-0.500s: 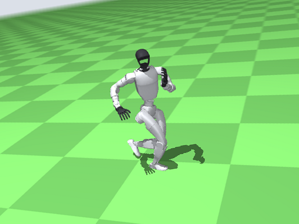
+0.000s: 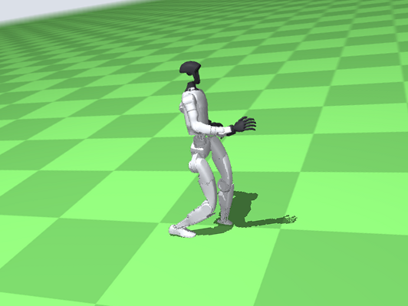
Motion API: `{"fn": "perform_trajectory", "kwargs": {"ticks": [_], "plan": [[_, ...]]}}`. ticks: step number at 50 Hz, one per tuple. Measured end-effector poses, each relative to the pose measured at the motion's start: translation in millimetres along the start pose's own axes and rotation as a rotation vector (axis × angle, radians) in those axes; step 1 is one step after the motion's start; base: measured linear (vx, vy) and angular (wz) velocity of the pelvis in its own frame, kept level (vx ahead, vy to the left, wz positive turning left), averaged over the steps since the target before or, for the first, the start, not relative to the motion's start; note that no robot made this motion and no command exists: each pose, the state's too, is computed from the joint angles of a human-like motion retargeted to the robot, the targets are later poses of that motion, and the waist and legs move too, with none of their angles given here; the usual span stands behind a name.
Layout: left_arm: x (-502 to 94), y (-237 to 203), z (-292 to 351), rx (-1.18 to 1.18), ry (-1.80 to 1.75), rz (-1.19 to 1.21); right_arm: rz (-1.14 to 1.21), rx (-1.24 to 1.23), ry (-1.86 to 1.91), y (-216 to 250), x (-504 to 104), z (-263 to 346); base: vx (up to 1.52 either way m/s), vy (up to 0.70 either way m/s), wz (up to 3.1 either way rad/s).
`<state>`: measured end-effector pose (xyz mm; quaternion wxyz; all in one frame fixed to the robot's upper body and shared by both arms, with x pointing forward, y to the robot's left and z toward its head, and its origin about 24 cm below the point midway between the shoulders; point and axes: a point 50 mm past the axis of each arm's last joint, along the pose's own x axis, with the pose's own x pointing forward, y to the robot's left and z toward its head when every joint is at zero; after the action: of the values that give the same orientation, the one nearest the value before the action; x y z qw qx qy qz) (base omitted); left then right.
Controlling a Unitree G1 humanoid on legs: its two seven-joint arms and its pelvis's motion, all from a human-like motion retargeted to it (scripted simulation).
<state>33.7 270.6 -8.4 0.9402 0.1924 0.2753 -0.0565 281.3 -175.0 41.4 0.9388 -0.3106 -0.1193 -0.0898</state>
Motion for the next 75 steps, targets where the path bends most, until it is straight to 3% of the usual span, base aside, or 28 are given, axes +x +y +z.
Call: {"fn": "perform_trajectory", "kwargs": {"ticks": [8,15,23,30,35,39,48,55,60,67,75], "plan": [[44,-13,31,0.333,-0.171,-0.265,0.122,0.026,0.051,55,-15,3,0.23,0.00,0.86],[92,-8,139,0.757,-0.625,-0.383,0.296,-0.047,0.065,88,-47,-5,0.06,-0.14,1.41],[93,-44,287,1.138,-1.184,-0.456,0.484,-0.072,0.037,90,-70,-11,-0.06,-0.14,1.56],[78,-77,304,1.234,-1.200,-0.688,0.696,0.054,0.041,84,-76,1,0.01,0.06,0.56],[74,-89,284,1.053,-1.119,-0.806,0.832,0.097,-0.006,69,-73,13,0.14,0.22,-0.26],[73,-88,261,0.820,-1.065,-0.783,0.786,0.127,-0.108,45,-62,30,0.15,0.25,-0.92],[86,-31,198,0.344,-0.842,-0.227,0.380,0.122,-0.273,-22,-48,54,0.12,0.17,-1.99],[98,-6,159,0.151,-0.734,0.192,0.068,0.027,-0.350,-37,-43,63,0.13,-0.01,-2.21],[94,-11,197,0.016,-0.939,0.284,-0.102,0.028,-0.495,-49,-38,87,0.17,-0.15,-2.15],[33,-14,271,-0.155,-1.408,0.280,-0.343,0.160,-0.848,-79,-38,151,0.21,-0.23,-2.38],[4,-3,280,-0.314,-1.512,0.378,-0.576,0.203,-1.147,-112,-45,194,0.09,-0.17,-1.72]]}}
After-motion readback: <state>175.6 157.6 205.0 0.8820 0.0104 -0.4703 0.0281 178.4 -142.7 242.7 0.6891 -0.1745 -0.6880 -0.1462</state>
